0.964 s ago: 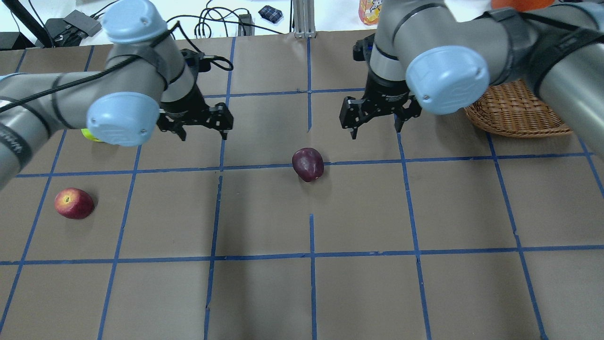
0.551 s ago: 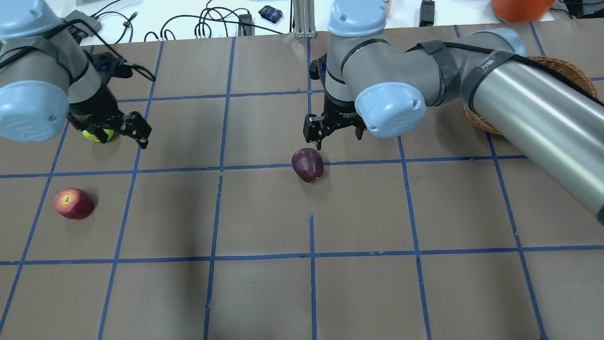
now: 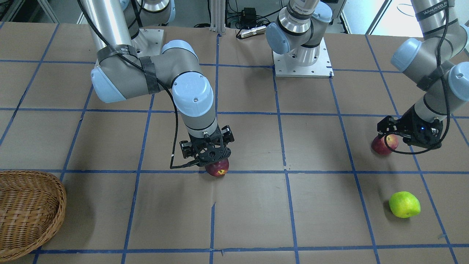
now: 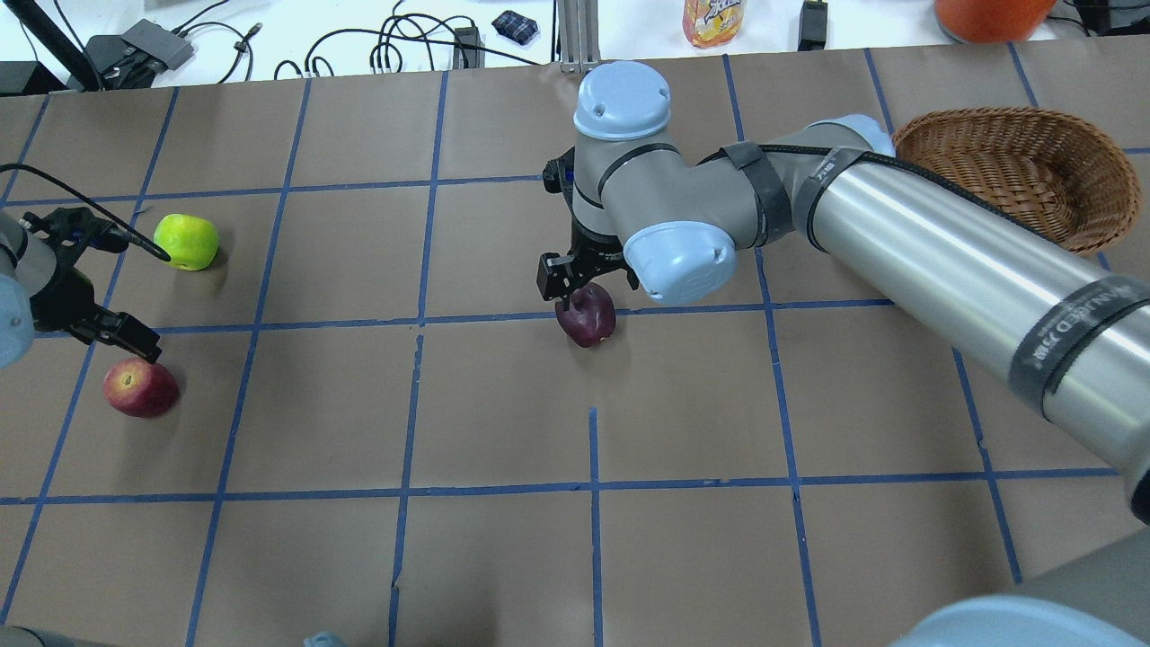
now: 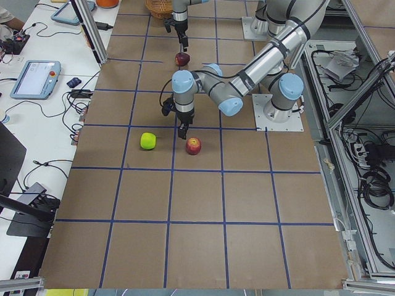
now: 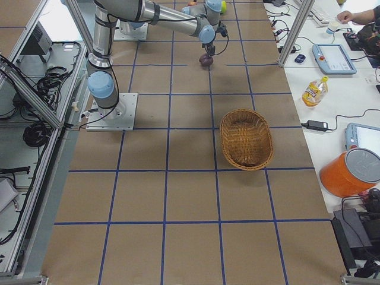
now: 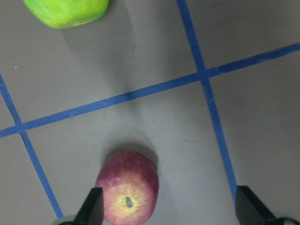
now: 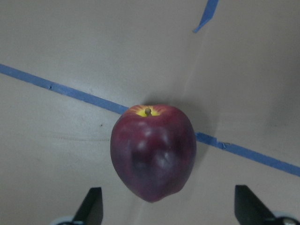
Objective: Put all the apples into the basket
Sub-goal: 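Lower right gripper onto dark red apple while left reaches light red apple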
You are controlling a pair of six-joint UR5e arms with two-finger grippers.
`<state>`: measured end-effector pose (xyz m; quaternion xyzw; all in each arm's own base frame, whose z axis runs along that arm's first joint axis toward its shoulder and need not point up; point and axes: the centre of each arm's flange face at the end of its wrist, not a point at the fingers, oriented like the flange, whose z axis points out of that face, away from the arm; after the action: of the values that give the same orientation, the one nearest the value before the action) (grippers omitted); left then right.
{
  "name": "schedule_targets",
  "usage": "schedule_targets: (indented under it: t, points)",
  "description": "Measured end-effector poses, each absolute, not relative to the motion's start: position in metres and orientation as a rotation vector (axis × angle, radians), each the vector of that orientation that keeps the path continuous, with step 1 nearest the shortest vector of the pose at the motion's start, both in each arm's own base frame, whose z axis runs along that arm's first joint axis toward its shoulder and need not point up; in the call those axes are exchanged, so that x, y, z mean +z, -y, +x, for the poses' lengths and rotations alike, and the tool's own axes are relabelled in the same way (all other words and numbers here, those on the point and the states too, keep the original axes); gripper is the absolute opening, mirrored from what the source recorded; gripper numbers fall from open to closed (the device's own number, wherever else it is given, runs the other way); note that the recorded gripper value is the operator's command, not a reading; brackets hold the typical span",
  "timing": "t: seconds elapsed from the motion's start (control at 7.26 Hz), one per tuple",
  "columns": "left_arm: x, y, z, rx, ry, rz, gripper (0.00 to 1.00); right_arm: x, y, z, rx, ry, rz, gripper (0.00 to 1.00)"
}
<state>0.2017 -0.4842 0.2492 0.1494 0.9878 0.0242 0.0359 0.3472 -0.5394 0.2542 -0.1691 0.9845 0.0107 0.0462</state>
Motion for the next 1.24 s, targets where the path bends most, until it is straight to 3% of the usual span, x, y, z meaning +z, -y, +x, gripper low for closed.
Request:
schedule_targets:
  t: [0.41,0.55,0.69,0.83,0.96,1.24]
  points:
    - [0.205,0.470,0.214,0.116,-3.045,0.484,1.00,0.215,0.540,0.367,0.042,-2.999,-0.552,1.00]
    - [0.196,0.470,0.214,0.134,-3.054,0.486,0.92,0.207,0.541,0.370,0.041,-2.998,-0.556,1.00]
    - [0.190,0.471,0.215,0.141,-3.057,0.486,0.48,0.201,0.541,0.371,0.049,-3.001,-0.554,0.99]
    - [0.187,0.473,0.216,0.130,-3.049,0.483,0.21,0.195,0.542,0.371,0.056,-3.005,-0.558,0.38]
    - [0.190,0.476,0.216,0.107,-3.034,0.463,0.20,0.193,0.542,0.371,0.059,-3.007,-0.558,0.00]
    - [0.212,0.485,0.193,0.065,-3.026,0.375,0.19,0.208,0.546,0.367,0.029,-3.006,-0.539,0.00]
